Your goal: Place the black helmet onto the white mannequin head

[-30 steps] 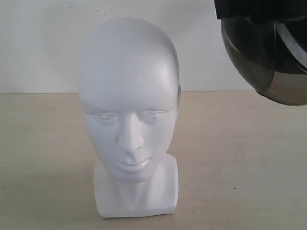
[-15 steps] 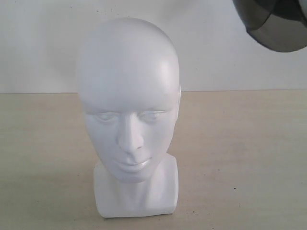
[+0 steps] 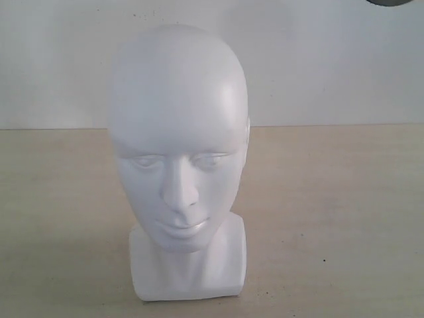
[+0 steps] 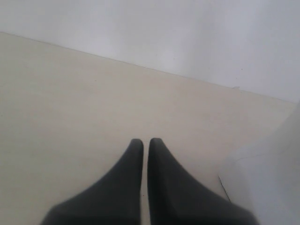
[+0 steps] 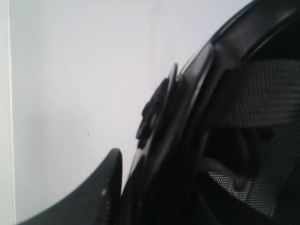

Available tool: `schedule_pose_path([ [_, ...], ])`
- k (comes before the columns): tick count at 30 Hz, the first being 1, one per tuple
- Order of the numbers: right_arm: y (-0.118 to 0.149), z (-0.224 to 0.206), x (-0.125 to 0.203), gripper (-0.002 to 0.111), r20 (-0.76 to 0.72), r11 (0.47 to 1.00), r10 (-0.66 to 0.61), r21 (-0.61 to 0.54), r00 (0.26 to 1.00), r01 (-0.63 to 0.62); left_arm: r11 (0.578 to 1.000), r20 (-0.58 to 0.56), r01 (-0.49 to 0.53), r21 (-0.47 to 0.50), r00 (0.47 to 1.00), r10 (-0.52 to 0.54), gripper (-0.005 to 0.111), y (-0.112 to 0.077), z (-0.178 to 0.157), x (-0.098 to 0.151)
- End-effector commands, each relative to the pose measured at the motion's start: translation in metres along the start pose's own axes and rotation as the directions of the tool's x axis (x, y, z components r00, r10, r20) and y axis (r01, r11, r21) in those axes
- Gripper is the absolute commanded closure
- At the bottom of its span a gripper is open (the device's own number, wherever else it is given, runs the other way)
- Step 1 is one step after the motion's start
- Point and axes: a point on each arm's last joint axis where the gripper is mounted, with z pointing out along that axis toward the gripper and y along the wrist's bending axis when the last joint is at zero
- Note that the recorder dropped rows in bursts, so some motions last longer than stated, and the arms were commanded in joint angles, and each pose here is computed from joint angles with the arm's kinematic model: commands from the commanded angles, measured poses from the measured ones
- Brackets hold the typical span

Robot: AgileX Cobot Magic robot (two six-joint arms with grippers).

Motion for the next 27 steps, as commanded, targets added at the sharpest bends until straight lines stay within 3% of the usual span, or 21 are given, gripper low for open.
schedule_pose_path([
  [1, 0.009, -0.007, -0.034, 0.108, 0.256, 0.996, 0.007, -0.083, 0.967, 0.015, 1.000, 0.001, 0.005, 0.007, 1.000, -0.005, 0.102, 0.000, 0.000, 0.001],
  [9, 0.014, -0.013, -0.049, 0.108, 0.406, 0.977, 0.165, -0.194, 0.899, -0.091, 1.000, 0.001, 0.005, 0.007, 1.000, -0.005, 0.102, 0.000, 0.000, 0.001],
  [15, 0.012, -0.031, -0.042, 0.108, 0.531, 0.921, 0.360, -0.332, 0.767, -0.203, 1.000, 0.001, 0.005, 0.007, 1.000, -0.005, 0.102, 0.000, 0.000, 0.001],
  [21, 0.008, -0.038, -0.025, 0.108, 0.493, 0.876, 0.465, -0.375, 0.736, -0.302, 1.000, 0.001, 0.005, 0.007, 1.000, -0.005, 0.102, 0.000, 0.000, 0.001],
  [27, 0.007, -0.033, -0.011, 0.108, 0.390, 0.795, 0.590, -0.430, 0.706, -0.427, 1.000, 0.001, 0.005, 0.007, 1.000, -0.005, 0.102, 0.000, 0.000, 0.001],
])
